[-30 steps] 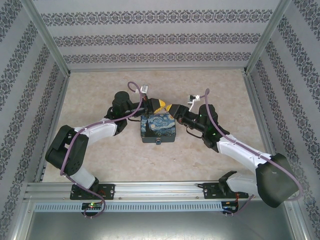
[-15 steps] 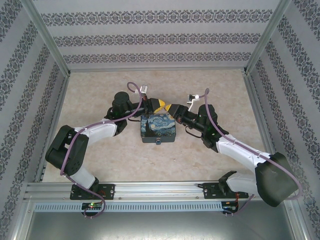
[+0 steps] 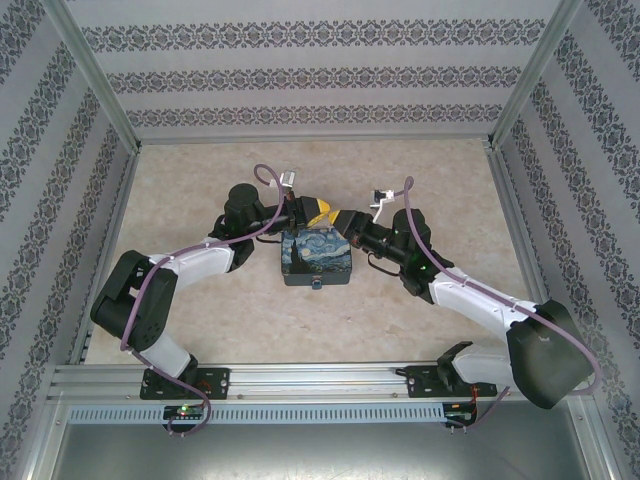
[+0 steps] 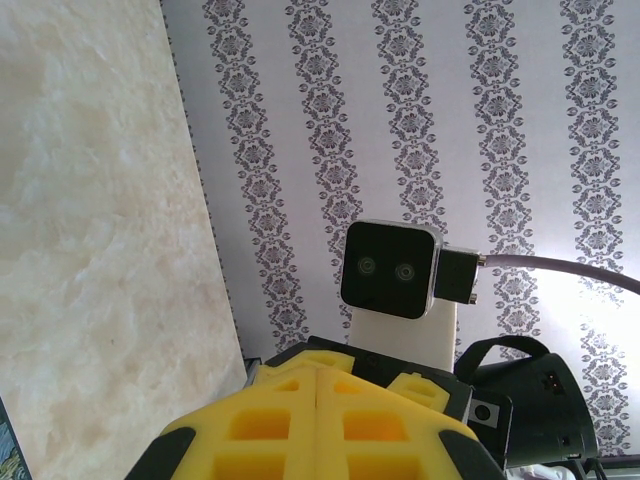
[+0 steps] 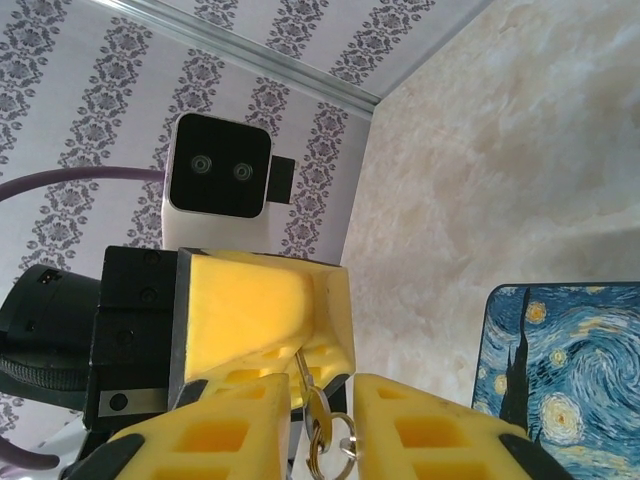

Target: Unlock the padlock with the key

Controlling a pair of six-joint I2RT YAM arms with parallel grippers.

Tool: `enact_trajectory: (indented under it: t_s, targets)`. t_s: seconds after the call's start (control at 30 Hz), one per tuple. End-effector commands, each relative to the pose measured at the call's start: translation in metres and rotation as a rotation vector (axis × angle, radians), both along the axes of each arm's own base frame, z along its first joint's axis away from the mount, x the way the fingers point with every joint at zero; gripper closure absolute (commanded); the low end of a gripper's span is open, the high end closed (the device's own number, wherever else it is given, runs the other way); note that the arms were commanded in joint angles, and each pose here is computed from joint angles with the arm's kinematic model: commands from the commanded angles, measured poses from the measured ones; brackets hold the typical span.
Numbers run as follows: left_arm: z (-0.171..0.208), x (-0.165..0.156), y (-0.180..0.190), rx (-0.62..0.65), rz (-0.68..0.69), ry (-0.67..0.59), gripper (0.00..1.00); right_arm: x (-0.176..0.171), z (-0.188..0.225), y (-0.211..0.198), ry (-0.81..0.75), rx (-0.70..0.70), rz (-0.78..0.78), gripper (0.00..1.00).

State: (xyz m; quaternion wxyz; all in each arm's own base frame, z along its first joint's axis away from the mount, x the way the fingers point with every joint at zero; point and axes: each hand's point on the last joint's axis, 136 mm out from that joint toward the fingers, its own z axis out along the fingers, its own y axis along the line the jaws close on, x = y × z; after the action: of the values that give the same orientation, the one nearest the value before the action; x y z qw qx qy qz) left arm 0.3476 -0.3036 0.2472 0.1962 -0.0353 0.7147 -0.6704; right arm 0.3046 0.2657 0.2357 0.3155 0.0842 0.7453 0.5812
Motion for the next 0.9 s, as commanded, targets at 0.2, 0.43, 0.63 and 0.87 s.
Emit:
enact_trajectory:
  t_s: [0.2, 0.43, 0.63, 0.87]
  targets:
    - [0.01, -0.003, 0.0, -0.032, 0.005, -0.058, 1.0, 0.004, 0.021, 0.005, -0.05, 0.036, -0.004, 0.84]
    - [0.007, -0.003, 0.001, -0.033, 0.013, -0.052, 1.0, 0.004, 0.022, 0.005, -0.047, 0.039, -0.003, 0.96]
    - [0.009, -0.002, 0.001, -0.036, 0.017, -0.053, 1.0, 0.004, 0.022, 0.004, -0.044, 0.043, -0.003, 1.0]
    - [0.004, 0.001, 0.018, 0.027, 0.113, -0.029, 0.39, 0.006, 0.006, -0.007, 0.013, 0.031, -0.038, 1.0]
